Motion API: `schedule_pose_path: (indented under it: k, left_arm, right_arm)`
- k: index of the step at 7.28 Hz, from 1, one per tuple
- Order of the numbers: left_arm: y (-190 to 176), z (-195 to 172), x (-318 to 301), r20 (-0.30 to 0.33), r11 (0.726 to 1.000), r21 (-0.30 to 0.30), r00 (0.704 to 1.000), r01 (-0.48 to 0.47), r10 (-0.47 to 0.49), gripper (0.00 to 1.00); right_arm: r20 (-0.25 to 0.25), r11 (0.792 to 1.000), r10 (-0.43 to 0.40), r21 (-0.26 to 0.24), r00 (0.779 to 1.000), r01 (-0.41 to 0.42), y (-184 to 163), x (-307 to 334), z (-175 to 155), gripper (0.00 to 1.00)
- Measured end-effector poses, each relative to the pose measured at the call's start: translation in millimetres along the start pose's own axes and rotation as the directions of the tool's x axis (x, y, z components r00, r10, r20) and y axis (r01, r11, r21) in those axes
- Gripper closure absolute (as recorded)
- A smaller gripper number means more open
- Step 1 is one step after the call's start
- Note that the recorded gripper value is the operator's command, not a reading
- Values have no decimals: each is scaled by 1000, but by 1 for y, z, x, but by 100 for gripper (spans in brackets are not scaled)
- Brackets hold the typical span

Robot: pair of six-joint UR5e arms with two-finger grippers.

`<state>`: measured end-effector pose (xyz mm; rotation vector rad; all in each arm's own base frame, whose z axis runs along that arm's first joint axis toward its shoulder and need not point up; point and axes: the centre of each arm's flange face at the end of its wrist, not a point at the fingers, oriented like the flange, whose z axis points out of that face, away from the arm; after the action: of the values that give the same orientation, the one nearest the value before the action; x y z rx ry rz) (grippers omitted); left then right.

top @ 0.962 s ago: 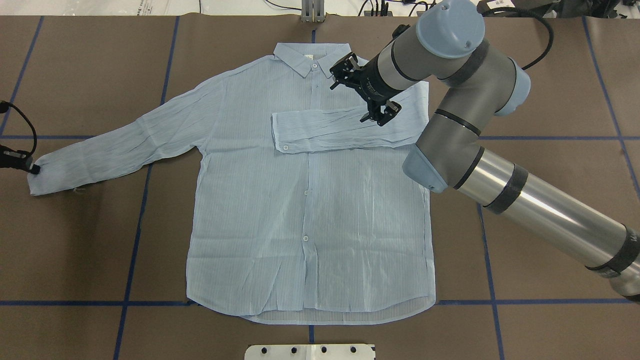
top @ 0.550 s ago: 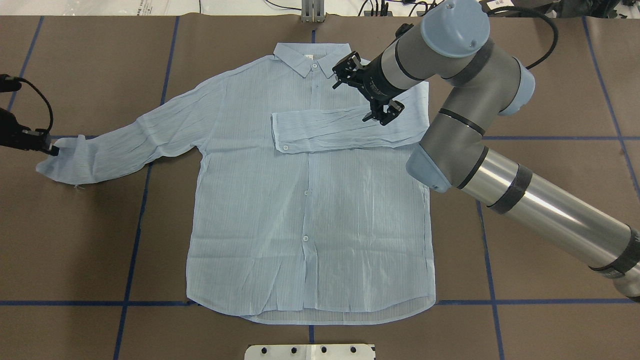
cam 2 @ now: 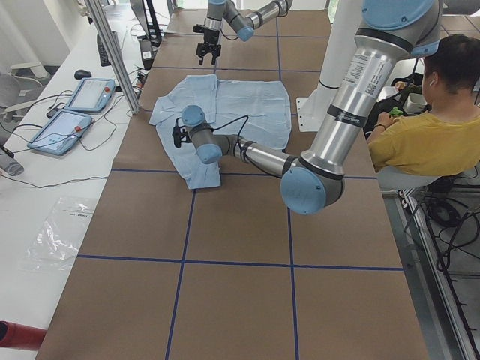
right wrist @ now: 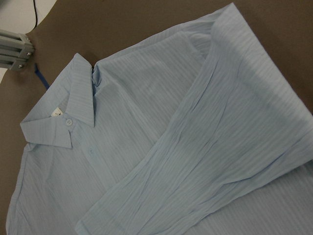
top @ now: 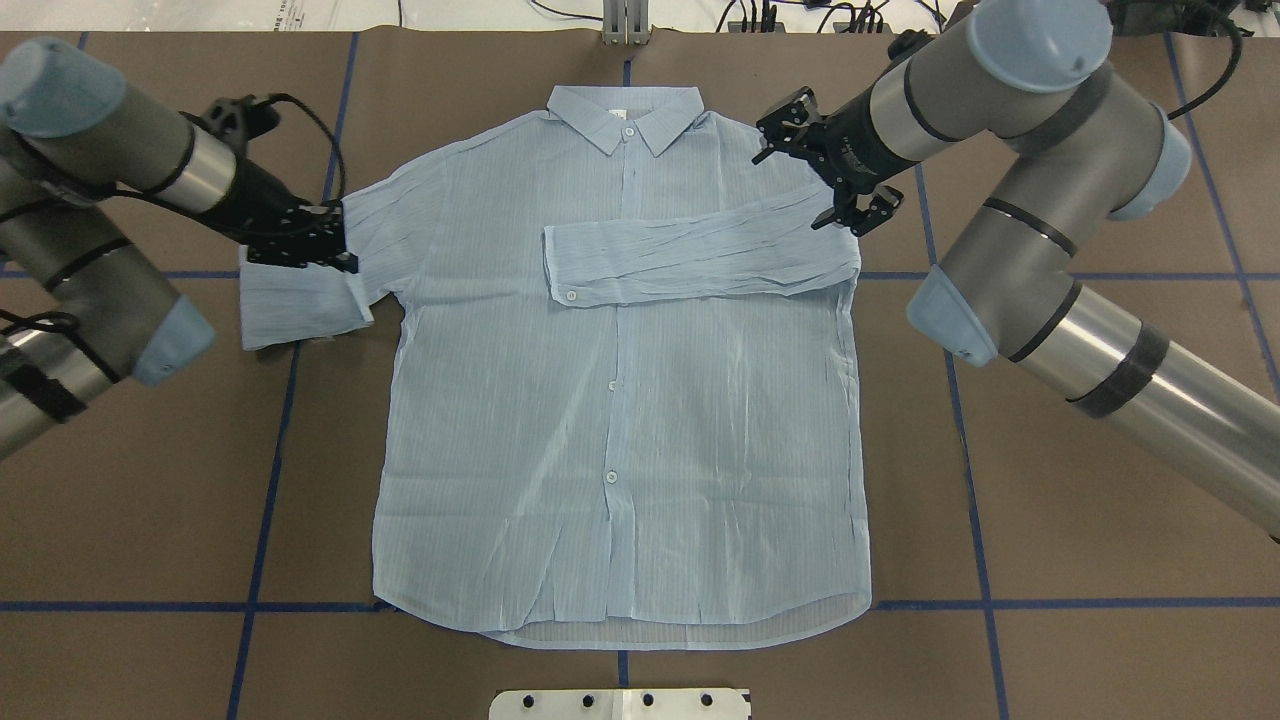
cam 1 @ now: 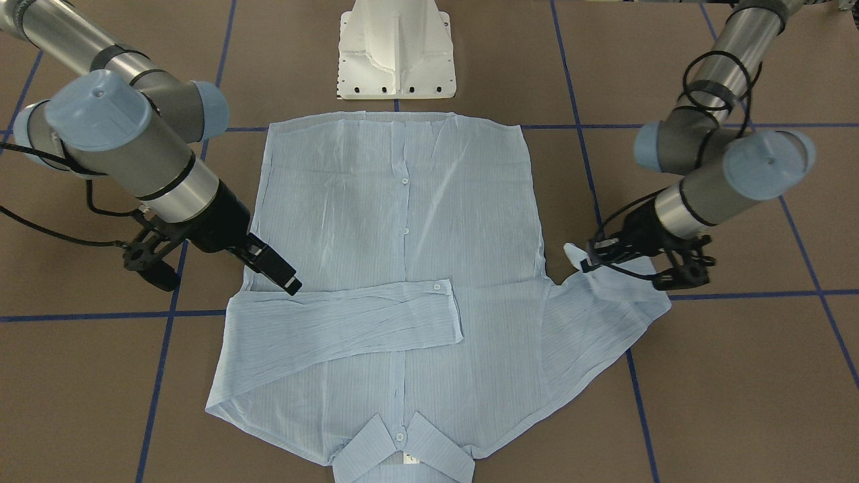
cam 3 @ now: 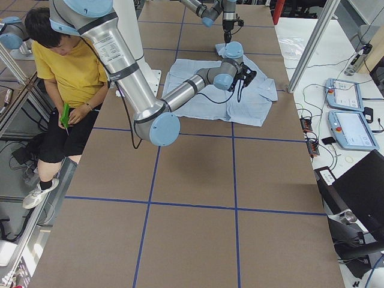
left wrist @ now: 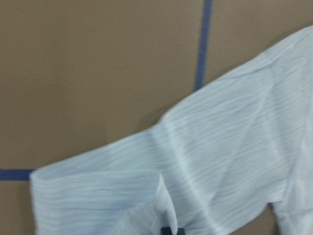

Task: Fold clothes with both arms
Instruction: 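Carry the other sleeve across the chest with the left gripper while the right lifts away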

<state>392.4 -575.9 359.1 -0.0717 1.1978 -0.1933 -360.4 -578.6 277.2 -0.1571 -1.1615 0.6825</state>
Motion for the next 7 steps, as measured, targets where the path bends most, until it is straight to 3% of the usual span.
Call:
schedule_pose_path:
  k: [3,6,7]
  left_arm:
    - [41,73,214,-90,989,16,985,147,-145,100]
    - [99,117,325,-129,983,46,976,180,-173,98]
    - [109,125,332,-131,983,55,977,178,-169,18]
  right_arm:
    - [-36,999,-52,7,998,52,-46,44,-19,0]
    - [-74,996,-87,3,993,88,-86,101,-37,0]
    - [-80,995,-100,4,992,100,-92,110,-41,0]
